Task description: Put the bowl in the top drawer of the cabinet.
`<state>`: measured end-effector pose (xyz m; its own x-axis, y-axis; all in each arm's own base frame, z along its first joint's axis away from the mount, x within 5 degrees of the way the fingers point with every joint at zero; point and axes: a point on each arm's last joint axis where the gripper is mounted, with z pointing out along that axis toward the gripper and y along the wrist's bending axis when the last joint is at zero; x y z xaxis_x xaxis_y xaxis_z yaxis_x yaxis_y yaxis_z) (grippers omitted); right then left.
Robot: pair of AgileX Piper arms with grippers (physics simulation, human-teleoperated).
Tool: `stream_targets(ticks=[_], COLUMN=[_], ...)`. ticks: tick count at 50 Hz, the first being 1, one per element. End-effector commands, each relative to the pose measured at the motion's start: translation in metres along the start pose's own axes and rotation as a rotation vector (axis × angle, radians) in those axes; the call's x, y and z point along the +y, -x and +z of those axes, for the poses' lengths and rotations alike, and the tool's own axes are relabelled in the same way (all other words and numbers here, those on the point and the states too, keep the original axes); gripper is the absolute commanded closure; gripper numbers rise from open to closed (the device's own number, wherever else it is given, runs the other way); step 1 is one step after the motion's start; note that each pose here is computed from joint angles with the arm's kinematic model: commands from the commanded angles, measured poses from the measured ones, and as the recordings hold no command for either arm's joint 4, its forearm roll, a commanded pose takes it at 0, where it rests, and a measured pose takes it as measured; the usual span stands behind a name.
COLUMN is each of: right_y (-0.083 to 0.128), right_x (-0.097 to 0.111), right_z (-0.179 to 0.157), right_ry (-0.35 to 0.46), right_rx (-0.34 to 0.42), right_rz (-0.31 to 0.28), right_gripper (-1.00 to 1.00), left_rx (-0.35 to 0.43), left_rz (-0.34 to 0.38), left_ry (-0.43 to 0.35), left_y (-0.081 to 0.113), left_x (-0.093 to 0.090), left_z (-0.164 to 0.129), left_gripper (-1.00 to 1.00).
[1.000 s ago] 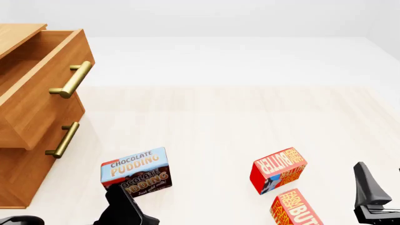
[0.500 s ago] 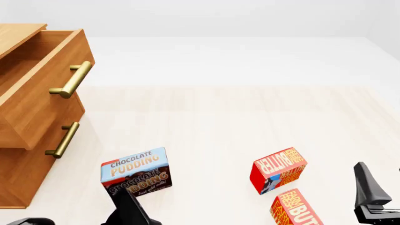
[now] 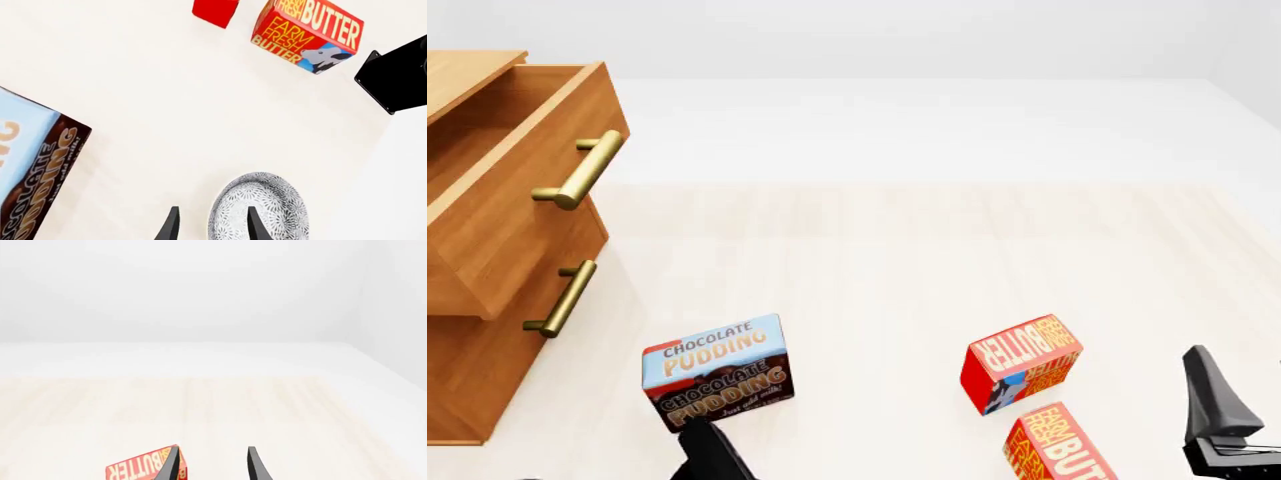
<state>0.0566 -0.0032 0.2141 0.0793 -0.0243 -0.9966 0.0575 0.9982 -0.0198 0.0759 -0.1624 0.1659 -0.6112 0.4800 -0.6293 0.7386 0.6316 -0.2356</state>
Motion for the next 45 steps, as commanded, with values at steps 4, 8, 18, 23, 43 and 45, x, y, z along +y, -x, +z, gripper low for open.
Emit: stream_targets(ticks=[4,8,18,23,43,45], right_y=[0.0,0.0,0.0,0.0,0.0,0.0], right_x=[0.0,0.0,0.0,0.0,-0.001,-0.001], right_z=[0.0,0.0,0.0,0.0,0.0,0.0], right_ry=[-0.002,-0.003,-0.006,-0.005,-0.01,-0.011], right_rx=[0.001,0.0,0.001,0.001,0.002,0.002], right_rz=[-0.001,-0.002,-0.004,-0.004,-0.007,-0.007], right_gripper=[-1.0,-1.0,-1.0,-1.0,-1.0,-1.0], left_rx=[-0.001,0.003,0.004,0.003,-0.003,-0.007], left_rz=[-0.007,-0.009,-0.021,-0.024,-0.034,-0.033], left_ry=[-0.017,-0.018,-0.028,-0.031,-0.047,-0.051], left_y=[-0.009,-0.013,-0.02,-0.022,-0.031,-0.03], left_x=[-0.001,0.0,0.0,0.0,0.0,-0.001], left_z=[0.007,0.01,0.015,0.015,0.019,0.018], left_gripper=[-1.0,-1.0,-1.0,-1.0,-1.0,-1.0])
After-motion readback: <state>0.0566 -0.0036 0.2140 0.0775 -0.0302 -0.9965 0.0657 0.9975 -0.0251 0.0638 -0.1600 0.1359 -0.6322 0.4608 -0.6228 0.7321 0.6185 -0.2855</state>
